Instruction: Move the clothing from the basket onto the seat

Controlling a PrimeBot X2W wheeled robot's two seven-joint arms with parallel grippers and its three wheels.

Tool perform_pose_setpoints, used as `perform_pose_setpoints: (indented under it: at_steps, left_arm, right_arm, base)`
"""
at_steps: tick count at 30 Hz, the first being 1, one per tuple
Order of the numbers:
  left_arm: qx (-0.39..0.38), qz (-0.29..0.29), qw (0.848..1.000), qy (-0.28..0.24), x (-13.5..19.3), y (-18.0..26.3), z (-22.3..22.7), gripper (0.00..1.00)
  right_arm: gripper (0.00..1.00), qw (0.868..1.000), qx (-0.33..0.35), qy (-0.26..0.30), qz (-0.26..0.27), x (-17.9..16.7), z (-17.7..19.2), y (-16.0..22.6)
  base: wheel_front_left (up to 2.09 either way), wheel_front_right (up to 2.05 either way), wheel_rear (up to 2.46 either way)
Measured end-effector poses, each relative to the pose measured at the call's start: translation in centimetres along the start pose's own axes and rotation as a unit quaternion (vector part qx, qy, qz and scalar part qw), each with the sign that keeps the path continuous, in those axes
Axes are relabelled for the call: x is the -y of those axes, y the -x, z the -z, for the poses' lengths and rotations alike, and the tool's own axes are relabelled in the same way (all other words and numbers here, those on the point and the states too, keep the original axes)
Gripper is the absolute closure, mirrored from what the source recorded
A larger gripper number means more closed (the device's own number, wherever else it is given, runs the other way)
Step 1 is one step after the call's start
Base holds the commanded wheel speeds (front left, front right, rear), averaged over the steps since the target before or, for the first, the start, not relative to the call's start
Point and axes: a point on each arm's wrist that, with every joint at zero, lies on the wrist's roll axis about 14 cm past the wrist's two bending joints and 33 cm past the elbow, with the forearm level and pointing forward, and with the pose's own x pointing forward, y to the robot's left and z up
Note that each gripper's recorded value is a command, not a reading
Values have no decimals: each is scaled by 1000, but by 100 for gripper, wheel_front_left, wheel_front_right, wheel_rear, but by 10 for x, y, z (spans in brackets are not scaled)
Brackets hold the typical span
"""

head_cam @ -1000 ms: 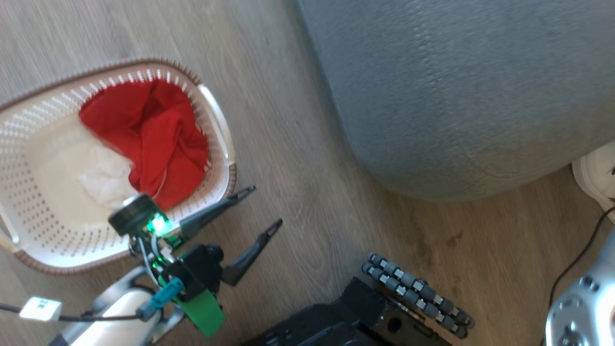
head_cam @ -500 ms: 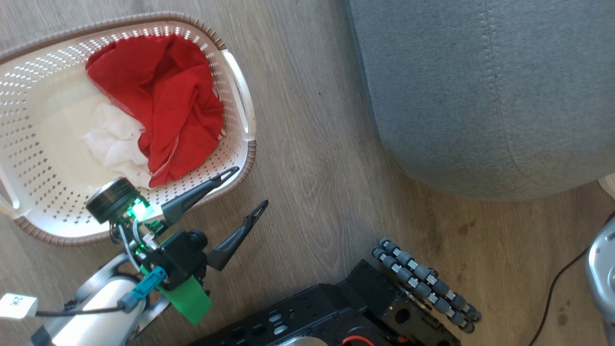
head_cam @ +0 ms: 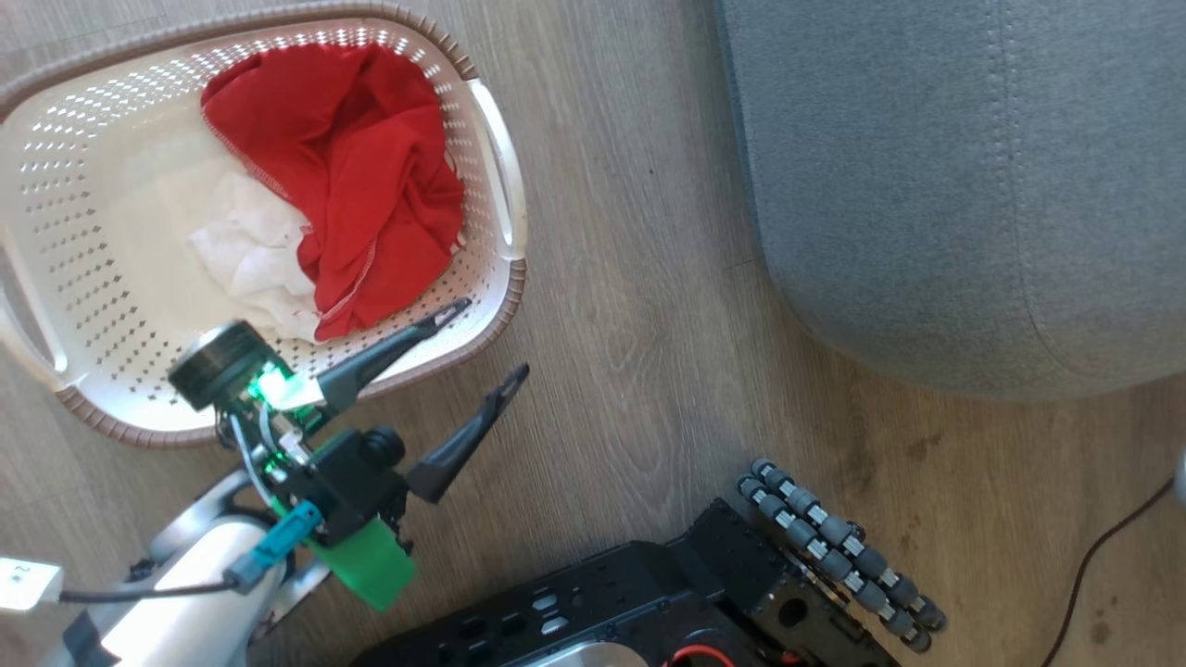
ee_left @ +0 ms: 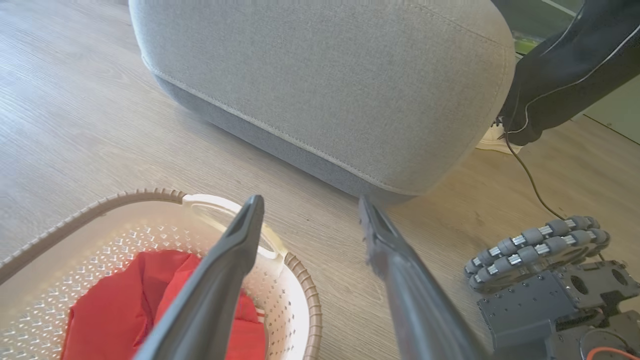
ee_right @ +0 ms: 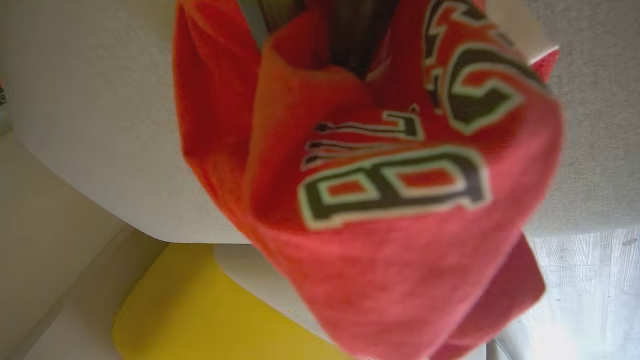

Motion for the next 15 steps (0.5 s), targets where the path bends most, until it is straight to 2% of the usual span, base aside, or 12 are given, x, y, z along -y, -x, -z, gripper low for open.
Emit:
perform_pose_setpoints:
  at_steps: [3, 4, 5, 6, 15]
  left_arm:
    - [4, -4, 1000, -3, -3, 0, -4, 0]
    - [5, -5, 1000, -3, -3, 0, -5, 0]
    - [7, -5, 1000, -4, -3, -1, -7, 0]
    - [11, -4, 1000, -3, -2, -1, -10, 0]
    - [27, 2, 1000, -12, 9, -4, -32, 0]
  right_arm:
    - [100, 1000, -3, 2, -6, -6, 1, -2]
    - [72, 1000, 0, 1, -4, -5, 1, -2]
    - [22, 1000, 5, 2, -2, -3, -1, -2]
    - [0, 1000, 8, 2, 1, 0, -2, -1]
    - [0, 1000, 27, 5, -3, 5, -26, 4]
  base:
    - [0, 0, 0]
    - [0, 0, 0]
    - [0, 0, 0]
    - [0, 0, 0]
    - [0, 0, 0]
